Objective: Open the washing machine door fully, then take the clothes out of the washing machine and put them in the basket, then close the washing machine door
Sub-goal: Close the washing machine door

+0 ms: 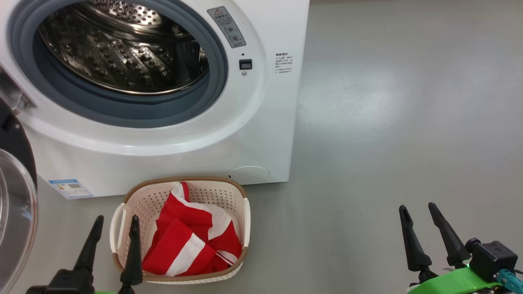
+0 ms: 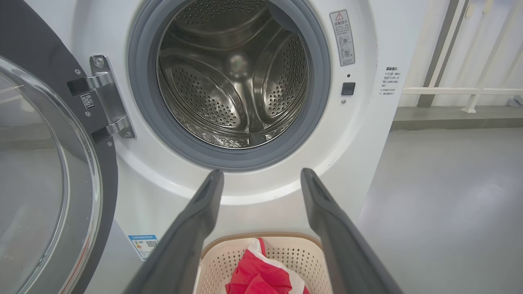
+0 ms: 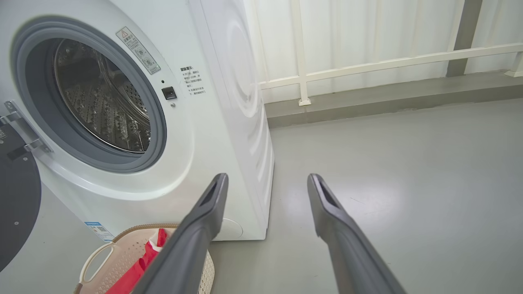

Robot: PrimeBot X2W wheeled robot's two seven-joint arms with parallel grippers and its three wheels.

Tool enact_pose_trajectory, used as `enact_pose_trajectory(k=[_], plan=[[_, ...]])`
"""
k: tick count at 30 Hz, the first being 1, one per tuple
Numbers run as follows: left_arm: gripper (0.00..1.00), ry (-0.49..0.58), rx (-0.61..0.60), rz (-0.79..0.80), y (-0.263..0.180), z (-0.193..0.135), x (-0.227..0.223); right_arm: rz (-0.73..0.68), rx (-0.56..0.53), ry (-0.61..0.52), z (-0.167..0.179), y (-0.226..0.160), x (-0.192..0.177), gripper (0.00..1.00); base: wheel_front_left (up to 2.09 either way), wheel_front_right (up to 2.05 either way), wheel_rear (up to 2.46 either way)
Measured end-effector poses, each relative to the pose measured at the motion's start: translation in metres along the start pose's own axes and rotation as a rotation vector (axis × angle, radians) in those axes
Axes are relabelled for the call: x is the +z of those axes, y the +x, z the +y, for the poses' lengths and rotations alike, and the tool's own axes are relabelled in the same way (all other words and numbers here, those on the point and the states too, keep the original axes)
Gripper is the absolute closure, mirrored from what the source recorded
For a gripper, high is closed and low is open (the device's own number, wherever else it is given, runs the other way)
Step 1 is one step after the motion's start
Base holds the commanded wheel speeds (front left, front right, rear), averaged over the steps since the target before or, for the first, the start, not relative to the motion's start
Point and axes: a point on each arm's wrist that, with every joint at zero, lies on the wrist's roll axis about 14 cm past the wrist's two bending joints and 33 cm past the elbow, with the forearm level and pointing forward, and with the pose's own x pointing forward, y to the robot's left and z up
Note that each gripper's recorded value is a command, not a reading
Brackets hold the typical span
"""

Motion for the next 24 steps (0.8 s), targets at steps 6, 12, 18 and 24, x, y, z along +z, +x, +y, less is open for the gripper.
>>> enact_pose_trajectory(k=[6, 12, 18, 24], plan=[[0.00, -0.010, 0.002, -0.004, 0.000, 0.000, 0.001, 0.001, -0.001, 0.000, 0.000, 0.000, 0.000, 0.00, 0.00, 0.00, 0.00], [0.00, -0.024, 0.009, -0.008, -0.001, 0.002, 0.002, 0.001, 0.008, 0.001, 0.003, 0.001, 0.000, 0.00, 0.00, 0.00, 0.00], [0.00, -0.039, 0.050, 0.002, -0.009, 0.012, 0.000, 0.012, 0.044, 0.002, 0.014, 0.007, -0.004, 0.00, 0.00, 0.00, 0.00], [0.00, -0.059, 0.121, 0.012, -0.023, 0.030, -0.003, 0.036, 0.113, -0.004, 0.033, 0.017, -0.012, 0.00, 0.00, 0.00, 0.00]])
